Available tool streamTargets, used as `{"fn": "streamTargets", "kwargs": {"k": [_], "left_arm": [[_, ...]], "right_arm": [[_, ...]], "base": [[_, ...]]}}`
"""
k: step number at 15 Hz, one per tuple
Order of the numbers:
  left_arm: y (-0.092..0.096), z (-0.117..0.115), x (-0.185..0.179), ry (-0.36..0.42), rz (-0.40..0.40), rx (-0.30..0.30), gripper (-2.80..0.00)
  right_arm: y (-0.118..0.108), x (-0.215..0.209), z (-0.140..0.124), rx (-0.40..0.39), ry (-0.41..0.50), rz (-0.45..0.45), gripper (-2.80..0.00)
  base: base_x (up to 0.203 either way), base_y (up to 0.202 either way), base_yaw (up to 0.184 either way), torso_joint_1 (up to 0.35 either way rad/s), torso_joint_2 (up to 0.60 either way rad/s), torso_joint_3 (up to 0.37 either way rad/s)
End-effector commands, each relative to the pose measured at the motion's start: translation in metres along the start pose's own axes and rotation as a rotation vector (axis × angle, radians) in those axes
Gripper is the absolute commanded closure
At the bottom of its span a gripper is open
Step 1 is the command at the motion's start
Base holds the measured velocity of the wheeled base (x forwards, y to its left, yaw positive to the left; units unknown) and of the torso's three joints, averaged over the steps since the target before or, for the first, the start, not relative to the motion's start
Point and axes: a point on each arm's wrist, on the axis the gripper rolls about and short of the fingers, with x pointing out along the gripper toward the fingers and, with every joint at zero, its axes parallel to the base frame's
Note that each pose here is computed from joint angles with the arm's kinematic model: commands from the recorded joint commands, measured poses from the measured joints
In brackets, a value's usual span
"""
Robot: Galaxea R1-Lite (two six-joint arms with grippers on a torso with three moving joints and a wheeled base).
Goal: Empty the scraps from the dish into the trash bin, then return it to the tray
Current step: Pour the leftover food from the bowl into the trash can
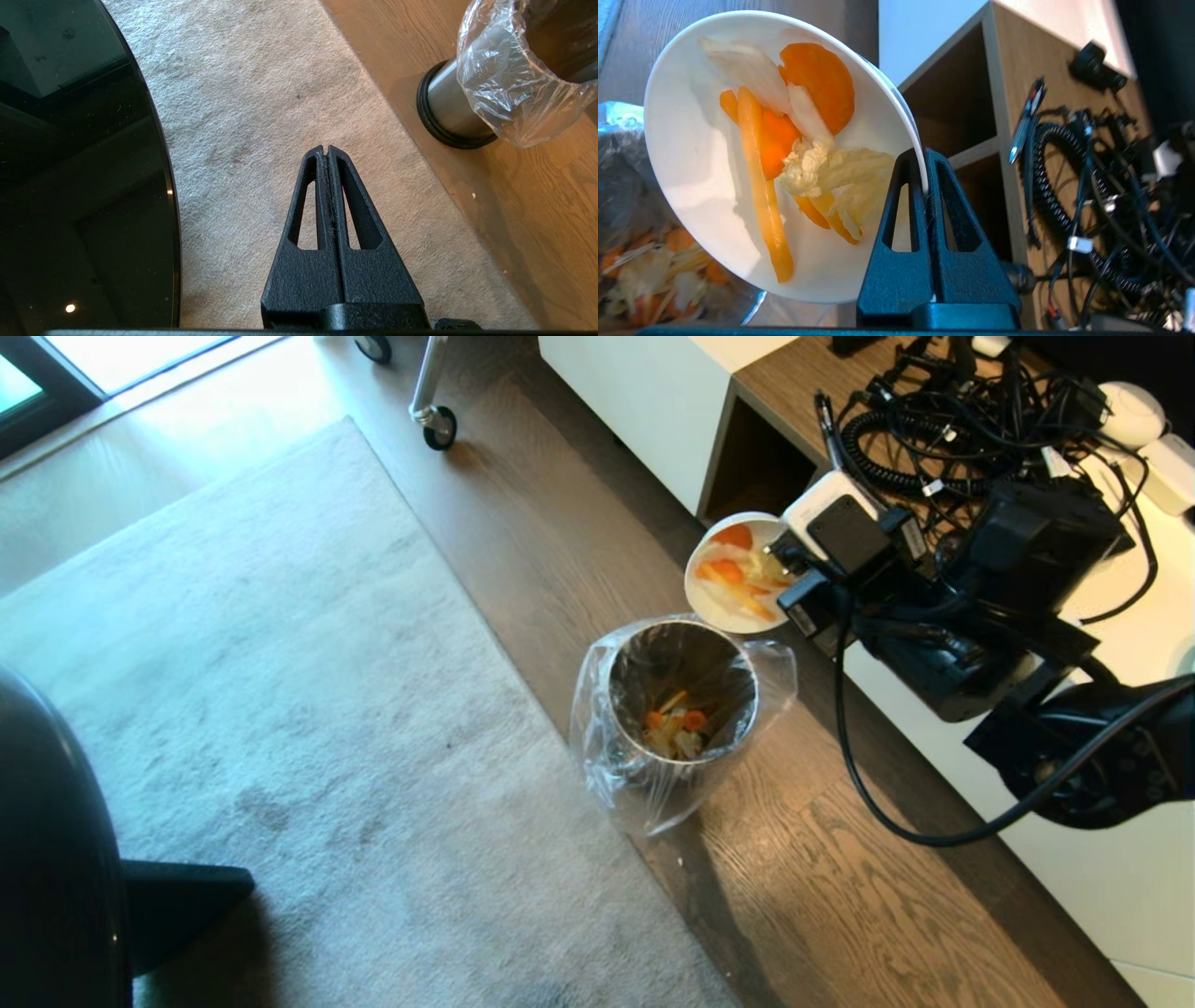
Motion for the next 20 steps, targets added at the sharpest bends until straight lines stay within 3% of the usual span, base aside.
{"fn": "streamTargets", "kwargs": {"k": [1,4,6,13,20], "left_arm": [[0.0,0.0,0.0,-0.001,0.001,-0.001,0.0],[0.0,0.0,0.0,-0.001,0.001,-0.001,0.0],[0.0,0.0,0.0,-0.001,0.001,-0.001,0.0],[0.0,0.0,0.0,-0.001,0.001,-0.001,0.0],[0.0,0.0,0.0,-0.001,0.001,-0.001,0.0]], "right_arm": [[0.002,0.0,-0.001,-0.049,-0.053,-0.018,0.0],[0.006,-0.002,-0.003,-0.114,-0.145,-0.034,0.0],[0.008,-0.006,-0.006,-0.128,-0.157,-0.043,0.0],[0.013,-0.006,-0.009,-0.116,-0.203,-0.087,0.0],[0.015,-0.003,-0.004,-0.115,-0.301,-0.052,0.0]], "base": [[0.0,0.0,0.0,0.0,0.0,0.0],[0.0,0.0,0.0,0.0,0.0,0.0],[0.0,0.0,0.0,0.0,0.0,0.0],[0.0,0.0,0.0,0.0,0.0,0.0],[0.0,0.0,0.0,0.0,0.0,0.0]]}}
